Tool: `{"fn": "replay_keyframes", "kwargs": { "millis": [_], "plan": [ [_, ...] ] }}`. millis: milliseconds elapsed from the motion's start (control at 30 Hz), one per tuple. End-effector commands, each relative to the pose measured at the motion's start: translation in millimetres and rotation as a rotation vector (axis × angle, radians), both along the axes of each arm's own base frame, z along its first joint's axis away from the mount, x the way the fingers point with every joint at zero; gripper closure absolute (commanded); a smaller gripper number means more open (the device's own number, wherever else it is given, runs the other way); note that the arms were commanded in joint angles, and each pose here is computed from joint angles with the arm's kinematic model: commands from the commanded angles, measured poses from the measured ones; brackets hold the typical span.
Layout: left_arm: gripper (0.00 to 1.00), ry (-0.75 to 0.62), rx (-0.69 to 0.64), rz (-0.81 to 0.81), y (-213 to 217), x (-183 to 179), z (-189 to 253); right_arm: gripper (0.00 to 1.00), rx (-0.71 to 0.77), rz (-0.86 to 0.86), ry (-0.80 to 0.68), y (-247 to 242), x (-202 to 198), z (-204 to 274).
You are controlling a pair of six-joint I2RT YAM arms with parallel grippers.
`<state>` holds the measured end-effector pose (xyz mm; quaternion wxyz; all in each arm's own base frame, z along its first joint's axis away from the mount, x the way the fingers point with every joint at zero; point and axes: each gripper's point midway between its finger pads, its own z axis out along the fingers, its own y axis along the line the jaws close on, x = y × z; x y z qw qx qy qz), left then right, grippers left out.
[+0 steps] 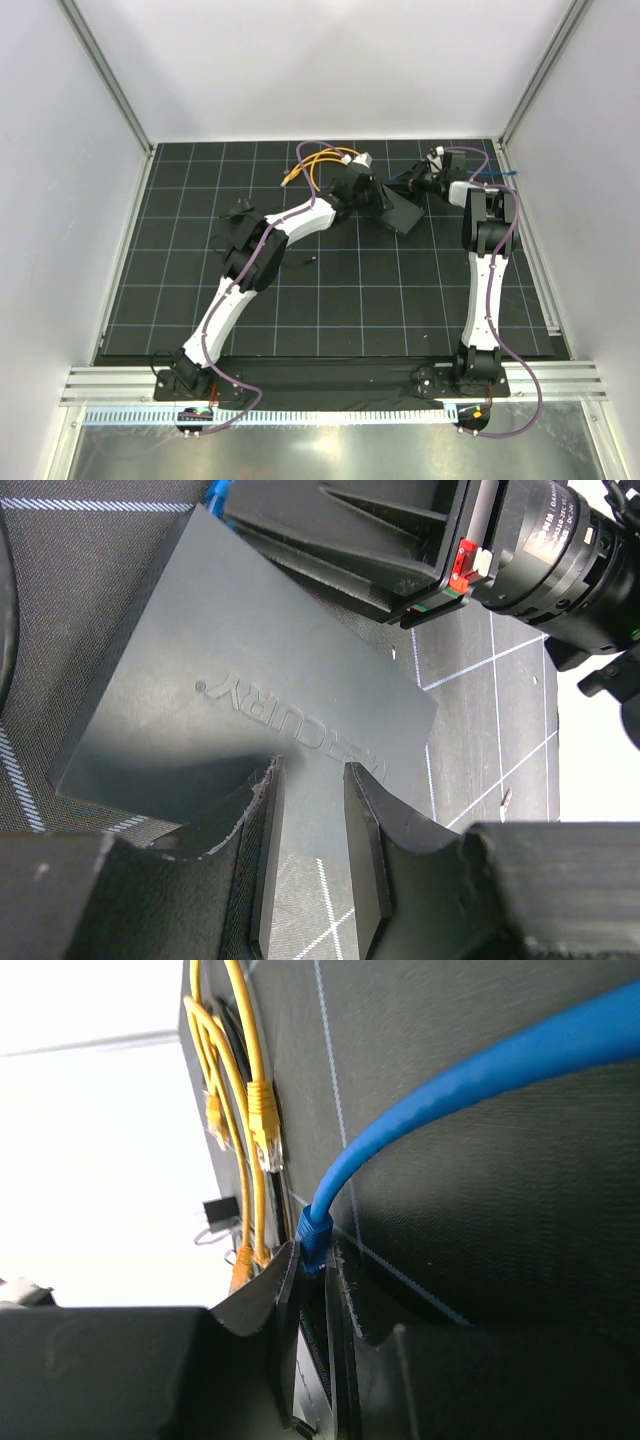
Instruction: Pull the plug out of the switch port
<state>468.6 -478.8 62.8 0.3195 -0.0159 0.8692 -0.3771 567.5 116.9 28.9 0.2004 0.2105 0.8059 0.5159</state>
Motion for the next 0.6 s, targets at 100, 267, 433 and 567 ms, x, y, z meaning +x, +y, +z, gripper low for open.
{"fn": "replay_keyframes", "kwargs": {
  "millis": [100,267,433,567],
  "plan": [
    [0.65,0.051,0.067,0.018,10,-10,-25,0.99,0.038,-0.132,-0.101,-19,29,23],
    [0.65,0.061,0.072,0.016,10,-11,-31,0.99,0.056,-0.181,-0.088,-26,34,21],
    [0.65,0.074,0.064,0.010,7,-11,-35,0.99,0.020,-0.196,-0.072,-29,31,19],
    [0.65,0.057,0.032,-0.006,1,-10,-16,0.99,-0.040,-0.114,-0.060,-23,19,12]
  ]
}}
